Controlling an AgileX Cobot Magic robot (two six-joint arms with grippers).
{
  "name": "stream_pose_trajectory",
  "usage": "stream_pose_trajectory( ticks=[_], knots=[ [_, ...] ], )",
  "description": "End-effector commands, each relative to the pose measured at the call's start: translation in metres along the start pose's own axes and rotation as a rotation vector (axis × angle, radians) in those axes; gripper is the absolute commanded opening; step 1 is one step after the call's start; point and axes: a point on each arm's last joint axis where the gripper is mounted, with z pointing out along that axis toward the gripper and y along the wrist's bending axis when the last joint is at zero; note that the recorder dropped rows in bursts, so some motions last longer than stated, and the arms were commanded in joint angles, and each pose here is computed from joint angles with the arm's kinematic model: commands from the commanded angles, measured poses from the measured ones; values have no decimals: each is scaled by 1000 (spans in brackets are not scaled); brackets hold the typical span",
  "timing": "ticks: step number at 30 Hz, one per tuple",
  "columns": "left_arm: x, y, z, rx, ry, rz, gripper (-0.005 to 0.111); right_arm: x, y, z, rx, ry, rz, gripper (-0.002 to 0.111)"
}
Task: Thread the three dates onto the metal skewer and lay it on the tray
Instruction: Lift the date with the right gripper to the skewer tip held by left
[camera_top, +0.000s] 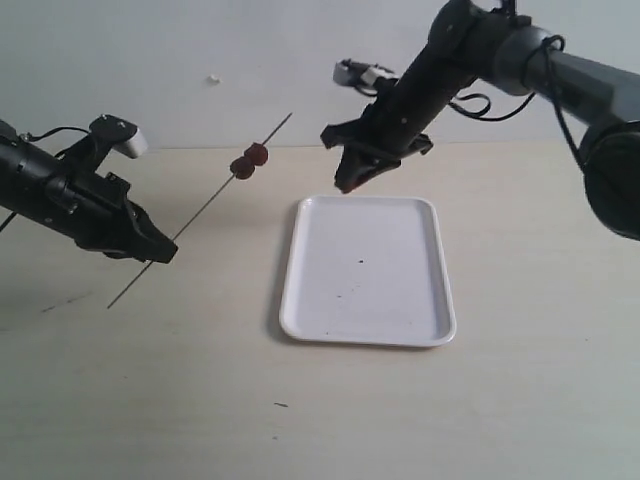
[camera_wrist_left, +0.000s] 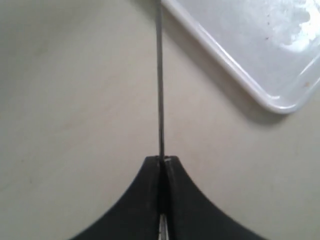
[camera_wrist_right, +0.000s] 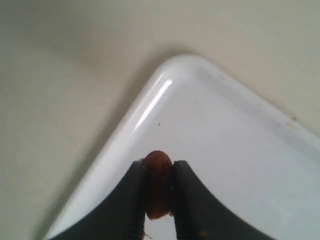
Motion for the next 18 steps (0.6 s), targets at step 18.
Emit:
stream_pose_trajectory(
  ticks=[18],
  knots=[
    [9, 8, 4, -150, -21, 220, 0, -22, 7, -53, -449, -243, 226, 19]
  ],
)
